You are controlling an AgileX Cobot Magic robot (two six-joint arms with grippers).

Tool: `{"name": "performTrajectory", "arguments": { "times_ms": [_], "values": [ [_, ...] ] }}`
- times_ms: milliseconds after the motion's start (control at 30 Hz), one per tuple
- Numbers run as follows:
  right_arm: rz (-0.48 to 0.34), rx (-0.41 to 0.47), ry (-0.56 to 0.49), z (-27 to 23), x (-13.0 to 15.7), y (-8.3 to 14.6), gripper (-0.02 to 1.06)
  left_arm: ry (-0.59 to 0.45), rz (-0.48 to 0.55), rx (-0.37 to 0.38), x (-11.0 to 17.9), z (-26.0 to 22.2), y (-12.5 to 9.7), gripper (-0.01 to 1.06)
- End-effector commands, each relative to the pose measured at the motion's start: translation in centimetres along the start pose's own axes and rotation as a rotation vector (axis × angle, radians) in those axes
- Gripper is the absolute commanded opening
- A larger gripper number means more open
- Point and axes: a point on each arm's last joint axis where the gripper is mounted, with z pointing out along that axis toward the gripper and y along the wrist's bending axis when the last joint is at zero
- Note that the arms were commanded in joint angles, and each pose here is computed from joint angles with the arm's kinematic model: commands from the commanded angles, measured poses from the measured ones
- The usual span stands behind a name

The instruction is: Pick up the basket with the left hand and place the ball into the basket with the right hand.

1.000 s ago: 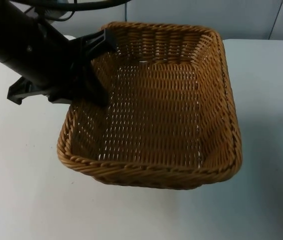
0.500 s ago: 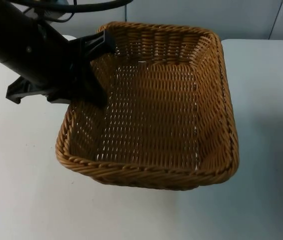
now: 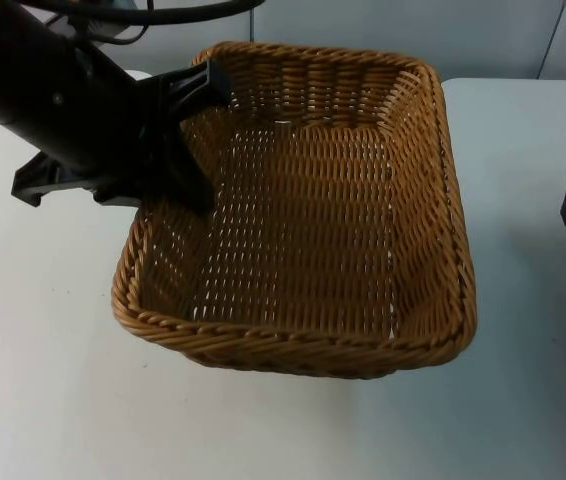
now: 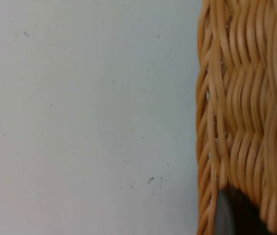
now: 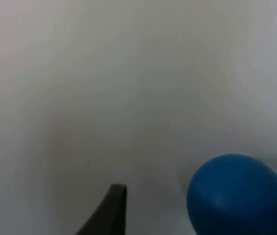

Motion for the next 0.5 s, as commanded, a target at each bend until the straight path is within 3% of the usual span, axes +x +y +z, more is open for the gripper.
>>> {"name": "performTrajectory", "arguments": {
  "times_ms": [0,133,233,433,467],
  "values": [
    [-0.001,-0.001,-0.004,0.5,-0.1,-0.1,1.0,-0.023,-0.015,0.017,-0.2,-0.5,-0.3,0.0],
    [-0.001,-0.003,0.011,1.2,0.1,-0.1,0.99,-0.029,-0.015,0.014,-0.2,-0.5,-0.3,0.0],
    [0.005,-0.005,0.014,1.6,0.1,-0.1,0.89,-0.029,-0.015,0.013,-0.2,-0.5,-0.3,0.0],
    [0.044,0.0,0.017,1.6,0.1,-0.1,0.51,-0.031,-0.015,0.013,-0.2,-0.6,-0.3,0.0],
    [0.044,0.0,0.017,1.6,0.1,-0.1,0.51,-0.031,-0.015,0.013,-0.2,-0.6,-0.3,0.0]
  ]
}}
